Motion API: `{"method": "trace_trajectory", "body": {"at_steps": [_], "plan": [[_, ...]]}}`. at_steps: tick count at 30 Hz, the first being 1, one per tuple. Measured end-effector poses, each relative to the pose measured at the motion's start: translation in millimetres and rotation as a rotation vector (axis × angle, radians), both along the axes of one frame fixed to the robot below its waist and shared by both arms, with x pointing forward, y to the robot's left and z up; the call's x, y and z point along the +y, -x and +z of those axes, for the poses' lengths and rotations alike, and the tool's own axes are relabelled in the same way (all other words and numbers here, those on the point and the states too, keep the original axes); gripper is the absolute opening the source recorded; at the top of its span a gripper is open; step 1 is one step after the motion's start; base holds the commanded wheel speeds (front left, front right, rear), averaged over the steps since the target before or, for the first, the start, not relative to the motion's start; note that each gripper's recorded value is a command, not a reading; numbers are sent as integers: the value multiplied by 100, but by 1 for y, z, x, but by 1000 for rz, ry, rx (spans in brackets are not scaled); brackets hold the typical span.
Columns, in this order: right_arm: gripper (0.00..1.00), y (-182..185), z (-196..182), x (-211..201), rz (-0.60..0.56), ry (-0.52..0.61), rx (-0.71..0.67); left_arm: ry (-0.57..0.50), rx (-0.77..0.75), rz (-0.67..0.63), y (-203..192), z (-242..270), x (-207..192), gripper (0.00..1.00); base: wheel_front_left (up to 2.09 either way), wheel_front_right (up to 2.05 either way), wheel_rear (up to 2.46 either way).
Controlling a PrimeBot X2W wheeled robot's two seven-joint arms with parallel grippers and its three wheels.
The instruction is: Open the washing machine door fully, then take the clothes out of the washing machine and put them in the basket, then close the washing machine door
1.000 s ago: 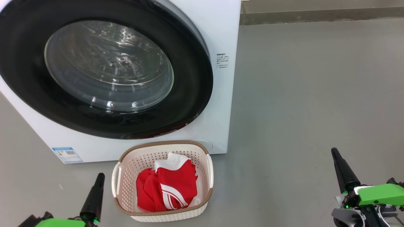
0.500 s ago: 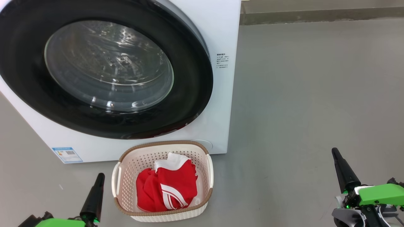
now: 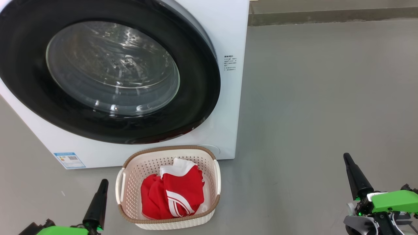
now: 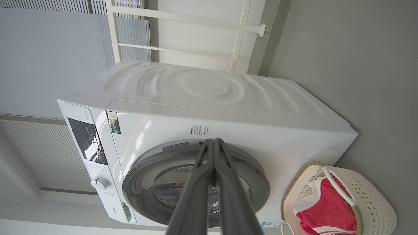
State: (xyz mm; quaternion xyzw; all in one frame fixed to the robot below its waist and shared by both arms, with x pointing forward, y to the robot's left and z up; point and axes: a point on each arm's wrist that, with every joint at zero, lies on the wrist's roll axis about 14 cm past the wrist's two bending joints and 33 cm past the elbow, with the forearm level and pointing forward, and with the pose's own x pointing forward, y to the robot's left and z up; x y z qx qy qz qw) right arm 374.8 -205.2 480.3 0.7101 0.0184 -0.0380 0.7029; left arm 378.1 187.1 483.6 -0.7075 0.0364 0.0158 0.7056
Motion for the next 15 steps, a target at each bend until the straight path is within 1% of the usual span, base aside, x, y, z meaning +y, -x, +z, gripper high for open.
{"method": "trace_trajectory", "body": {"at_steps": [15], "plan": [[0,0,0,0,3,-1,0,0,0,0,0,0,0,0,0,0,0]]}}
